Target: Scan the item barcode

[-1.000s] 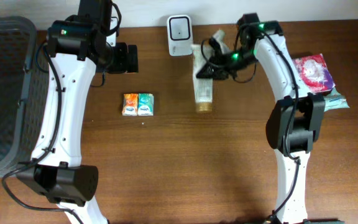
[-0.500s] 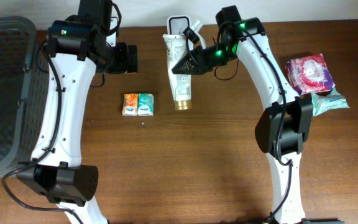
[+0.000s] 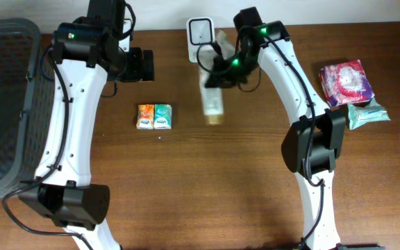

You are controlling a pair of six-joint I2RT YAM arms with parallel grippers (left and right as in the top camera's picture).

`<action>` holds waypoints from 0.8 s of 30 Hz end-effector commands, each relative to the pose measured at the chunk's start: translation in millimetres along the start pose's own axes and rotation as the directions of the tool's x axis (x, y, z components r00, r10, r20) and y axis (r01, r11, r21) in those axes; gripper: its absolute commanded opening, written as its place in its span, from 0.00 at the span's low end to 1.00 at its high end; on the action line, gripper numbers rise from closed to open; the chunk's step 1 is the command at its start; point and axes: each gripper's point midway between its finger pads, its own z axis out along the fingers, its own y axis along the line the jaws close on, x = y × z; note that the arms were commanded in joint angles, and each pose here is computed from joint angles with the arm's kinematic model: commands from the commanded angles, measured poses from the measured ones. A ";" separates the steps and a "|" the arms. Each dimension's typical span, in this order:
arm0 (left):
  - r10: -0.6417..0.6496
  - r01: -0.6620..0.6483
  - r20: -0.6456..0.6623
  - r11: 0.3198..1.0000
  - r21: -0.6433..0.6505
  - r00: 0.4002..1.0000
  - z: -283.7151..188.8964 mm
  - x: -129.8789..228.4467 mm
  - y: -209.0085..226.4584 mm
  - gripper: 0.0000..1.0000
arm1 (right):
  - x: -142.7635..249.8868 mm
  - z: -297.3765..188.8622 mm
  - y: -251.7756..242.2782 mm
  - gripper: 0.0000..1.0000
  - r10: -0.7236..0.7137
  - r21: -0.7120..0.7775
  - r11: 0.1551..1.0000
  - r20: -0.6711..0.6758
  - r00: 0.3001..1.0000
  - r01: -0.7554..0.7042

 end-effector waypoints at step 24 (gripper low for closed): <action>-0.003 0.003 0.013 1.000 -0.007 1.000 -3.3 -2.6 3.2 0.99 | 69.4 15.6 -76.0 0.34 0.168 0.663 0.746 -0.088 0.982 -0.068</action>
